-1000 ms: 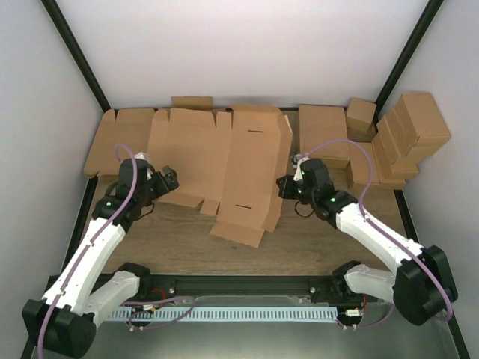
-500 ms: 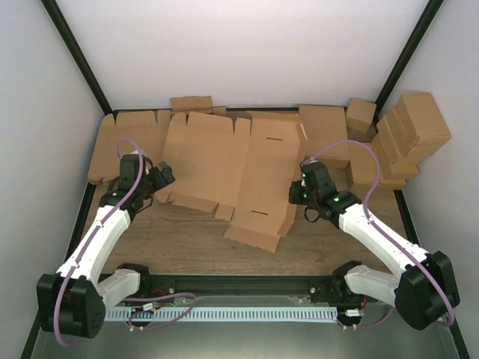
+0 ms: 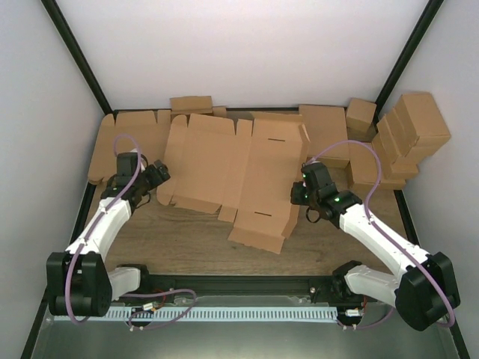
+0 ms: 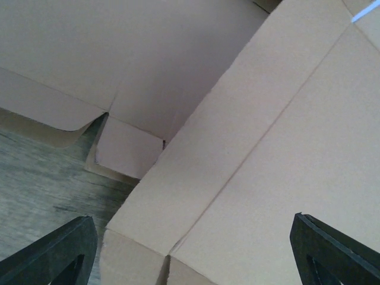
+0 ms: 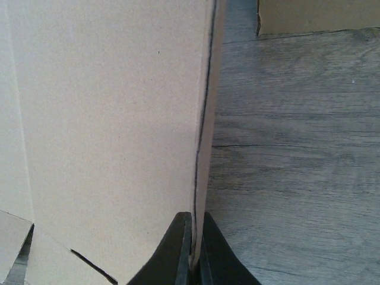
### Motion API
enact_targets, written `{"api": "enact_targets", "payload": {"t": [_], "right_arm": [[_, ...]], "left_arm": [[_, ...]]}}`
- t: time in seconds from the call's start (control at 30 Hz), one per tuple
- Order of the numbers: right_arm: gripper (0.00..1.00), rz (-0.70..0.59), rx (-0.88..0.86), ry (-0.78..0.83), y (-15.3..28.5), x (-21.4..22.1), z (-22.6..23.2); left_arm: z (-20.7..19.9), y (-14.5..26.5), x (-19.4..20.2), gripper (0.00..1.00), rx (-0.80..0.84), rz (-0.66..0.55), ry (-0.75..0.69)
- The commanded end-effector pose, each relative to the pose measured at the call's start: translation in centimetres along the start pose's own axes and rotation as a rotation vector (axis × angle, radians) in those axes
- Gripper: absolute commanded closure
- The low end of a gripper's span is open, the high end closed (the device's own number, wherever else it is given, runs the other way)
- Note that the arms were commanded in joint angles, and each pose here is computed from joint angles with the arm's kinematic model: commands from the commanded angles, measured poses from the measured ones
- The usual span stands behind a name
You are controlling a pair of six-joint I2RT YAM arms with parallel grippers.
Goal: Fold the paper box
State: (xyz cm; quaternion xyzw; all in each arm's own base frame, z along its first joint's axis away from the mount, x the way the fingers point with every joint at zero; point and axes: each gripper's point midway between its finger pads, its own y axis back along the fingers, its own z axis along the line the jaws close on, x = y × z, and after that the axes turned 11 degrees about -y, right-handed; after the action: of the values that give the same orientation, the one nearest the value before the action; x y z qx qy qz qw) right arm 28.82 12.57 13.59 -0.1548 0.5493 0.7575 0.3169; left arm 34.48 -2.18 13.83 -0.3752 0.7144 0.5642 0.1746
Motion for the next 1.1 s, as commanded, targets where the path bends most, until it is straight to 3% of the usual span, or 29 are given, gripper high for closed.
{"api": "enact_targets", "payload": {"t": [0.0, 0.4, 0.73, 0.87, 1.07], "right_arm": [[0.99, -0.031, -0.051, 0.004, 0.4, -1.2, 1.3], [0.99, 0.019, -0.024, -0.014, -1.4, 0.0, 0.8], [0.99, 0.014, -0.012, -0.003, -1.6, -0.4, 0.9], [0.99, 0.023, -0.016, 0.01, -1.8, -0.3, 1.1], [0.99, 0.048, -0.041, 0.021, -1.8, -0.5, 1.9]], "left_arm": [[-0.5, -0.6, -0.9, 0.09, 0.049, -0.022, -0.018], [2.2, -1.0, -0.6, 0.1, 0.011, -0.028, 0.043], [1.7, -3.3, -0.4, 0.27, 0.053, -0.011, 0.013], [2.3, -5.1, -0.3, 0.25, 0.025, 0.019, -0.004], [2.9, -8.2, -0.7, 0.14, 0.004, 0.049, -0.037]]}}
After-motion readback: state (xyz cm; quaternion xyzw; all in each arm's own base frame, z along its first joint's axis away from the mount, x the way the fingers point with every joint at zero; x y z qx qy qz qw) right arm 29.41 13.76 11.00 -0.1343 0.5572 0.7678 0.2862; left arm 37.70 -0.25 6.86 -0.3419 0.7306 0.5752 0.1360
